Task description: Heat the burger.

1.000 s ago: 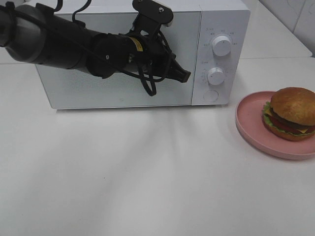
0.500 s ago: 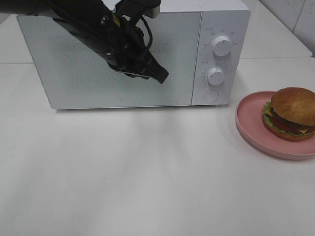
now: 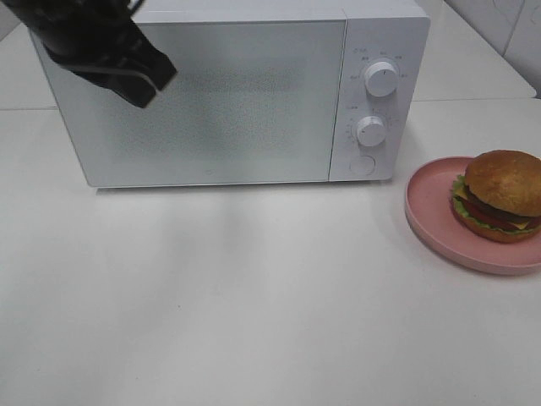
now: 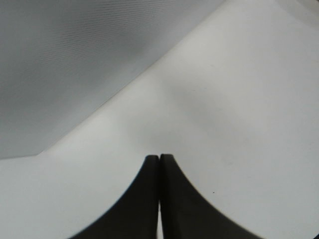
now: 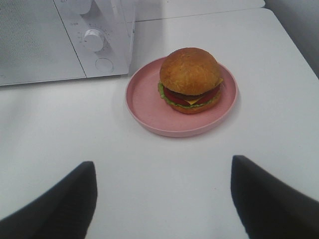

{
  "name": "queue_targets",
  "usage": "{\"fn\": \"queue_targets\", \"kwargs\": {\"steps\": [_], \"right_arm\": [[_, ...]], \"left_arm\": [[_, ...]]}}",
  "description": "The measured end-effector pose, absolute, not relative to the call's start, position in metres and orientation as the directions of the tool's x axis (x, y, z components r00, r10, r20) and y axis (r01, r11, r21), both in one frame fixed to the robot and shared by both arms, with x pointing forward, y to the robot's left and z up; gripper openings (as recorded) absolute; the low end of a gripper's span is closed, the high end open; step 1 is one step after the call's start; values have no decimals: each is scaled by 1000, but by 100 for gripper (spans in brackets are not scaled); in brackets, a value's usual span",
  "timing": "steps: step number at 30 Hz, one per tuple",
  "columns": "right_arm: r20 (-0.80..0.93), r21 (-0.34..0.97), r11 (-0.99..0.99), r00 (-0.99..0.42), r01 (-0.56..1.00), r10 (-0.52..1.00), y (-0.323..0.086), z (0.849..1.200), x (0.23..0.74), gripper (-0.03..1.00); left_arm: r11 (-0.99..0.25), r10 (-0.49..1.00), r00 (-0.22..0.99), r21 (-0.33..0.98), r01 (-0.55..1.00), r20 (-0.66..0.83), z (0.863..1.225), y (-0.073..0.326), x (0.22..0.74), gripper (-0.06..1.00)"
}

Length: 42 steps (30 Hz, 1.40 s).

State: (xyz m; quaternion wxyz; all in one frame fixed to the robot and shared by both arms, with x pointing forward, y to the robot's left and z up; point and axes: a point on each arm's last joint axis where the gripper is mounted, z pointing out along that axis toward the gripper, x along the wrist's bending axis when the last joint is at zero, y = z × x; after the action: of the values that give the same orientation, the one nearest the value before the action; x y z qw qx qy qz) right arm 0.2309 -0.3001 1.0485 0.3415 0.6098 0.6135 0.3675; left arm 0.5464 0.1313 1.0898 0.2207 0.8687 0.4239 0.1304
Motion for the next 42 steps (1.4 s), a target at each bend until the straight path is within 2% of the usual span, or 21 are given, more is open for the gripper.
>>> {"fn": "queue_targets", "kwargs": {"steps": [2,3,6,9,10,14,16,19,20,23,26,29,33,36,42], "right_arm": [[29,867,-14,-23,497,999,-300,1048,231,71],[29,867,-14,-23,497,999,-300,1048,231,71],[29,867,-14,-23,497,999,-300,1048,231,71],[29,867,-14,-23,497,999,-300,1048,231,71],[29,867,-14,-23,497,999,-300,1048,231,71],[29,867,-14,-23,497,999,-300,1048,231,71],[29,867,-14,-23,497,999,-300,1048,231,71],[29,867,-14,-23,497,999,-300,1048,231,71],[29,867,-14,-23,497,999,-300,1048,231,71],[29,867,-14,-23,497,999,-300,1048,231,71],[29,867,-14,-23,497,999,-300,1048,231,71],[29,867,-14,-23,497,999,-300,1048,231,71],[29,867,-14,-23,497,999,-300,1048,231,71],[29,867,-14,-23,497,999,-300,1048,231,71],[29,867,-14,-23,497,999,-300,1048,231,71]], "left_arm": [[-508,820,572,511,694,38,1098,145,546,0],[-456,855,517,529,716,38,1107,168,544,0],[-430,871,489,539,725,37,1111,179,542,0],[-332,926,375,574,749,46,1126,221,526,0],[-332,926,375,574,749,46,1126,221,526,0],[-230,969,236,609,759,72,1135,267,487,0],[-212,975,210,615,759,77,1134,275,469,0],[-210,975,206,622,755,78,1134,276,462,0],[-209,976,205,624,753,78,1126,280,434,0],[-209,976,206,622,755,78,1122,281,427,0],[-204,976,204,639,741,75,1111,284,390,0],[-204,976,204,645,736,76,1107,286,375,0],[-202,976,198,693,692,87,1094,292,326,0],[-201,976,197,699,687,88,1091,292,320,0],[-191,978,185,776,601,98,1072,297,275,0]]}}
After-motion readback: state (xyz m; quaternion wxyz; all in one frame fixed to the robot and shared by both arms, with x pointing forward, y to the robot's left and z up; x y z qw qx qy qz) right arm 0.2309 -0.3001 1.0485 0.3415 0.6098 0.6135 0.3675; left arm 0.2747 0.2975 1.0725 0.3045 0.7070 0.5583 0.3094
